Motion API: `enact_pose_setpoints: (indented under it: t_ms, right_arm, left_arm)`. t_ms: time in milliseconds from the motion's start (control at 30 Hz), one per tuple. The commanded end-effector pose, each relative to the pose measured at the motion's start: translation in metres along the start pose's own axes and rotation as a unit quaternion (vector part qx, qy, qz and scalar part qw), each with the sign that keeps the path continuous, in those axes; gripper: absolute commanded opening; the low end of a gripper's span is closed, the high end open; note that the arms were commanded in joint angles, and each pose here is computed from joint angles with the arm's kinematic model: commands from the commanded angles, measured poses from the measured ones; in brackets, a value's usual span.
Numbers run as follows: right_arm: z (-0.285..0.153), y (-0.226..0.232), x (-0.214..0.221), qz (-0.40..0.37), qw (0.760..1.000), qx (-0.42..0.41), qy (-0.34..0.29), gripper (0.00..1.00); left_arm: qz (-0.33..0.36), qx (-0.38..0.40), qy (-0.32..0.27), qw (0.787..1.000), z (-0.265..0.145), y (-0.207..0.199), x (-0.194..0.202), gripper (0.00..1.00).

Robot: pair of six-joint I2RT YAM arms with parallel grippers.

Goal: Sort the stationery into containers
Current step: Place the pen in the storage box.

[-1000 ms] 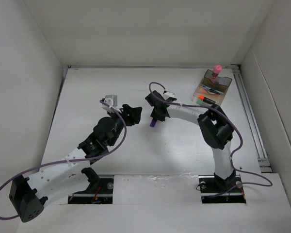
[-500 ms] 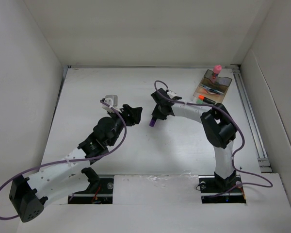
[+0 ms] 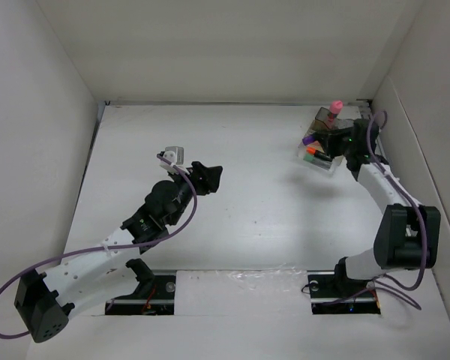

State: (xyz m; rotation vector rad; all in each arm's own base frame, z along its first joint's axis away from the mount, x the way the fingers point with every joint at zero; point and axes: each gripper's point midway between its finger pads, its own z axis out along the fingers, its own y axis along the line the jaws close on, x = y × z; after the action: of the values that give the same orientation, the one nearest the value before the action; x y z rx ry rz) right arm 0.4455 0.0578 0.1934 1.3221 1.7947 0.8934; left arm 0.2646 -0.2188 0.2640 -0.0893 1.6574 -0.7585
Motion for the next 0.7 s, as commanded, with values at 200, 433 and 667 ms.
enact_pose_setpoints:
  t_ms: [200, 433, 667]
  right_arm:
    - [0.01, -0.048, -0.03, 0.15, 0.985, -0.006, 0.085, 0.08]
    - [0.007, -0.068, -0.05, 0.193, 0.978, -0.017, 0.074, 0.08]
    - [-0.006, -0.051, -0.055, 0.174, 0.982, -0.043, 0.066, 0.08]
  left_arm:
    - [-0.011, 0.022, -0.013, 1.0, -0.001, -0.008, -0.006, 0.58]
    - [-0.016, 0.022, -0.013, 1.0, -0.001, -0.008, -0.006, 0.58]
    - [-0.014, 0.02, -0.009, 1.0, 0.0, -0.007, -0.003, 0.56]
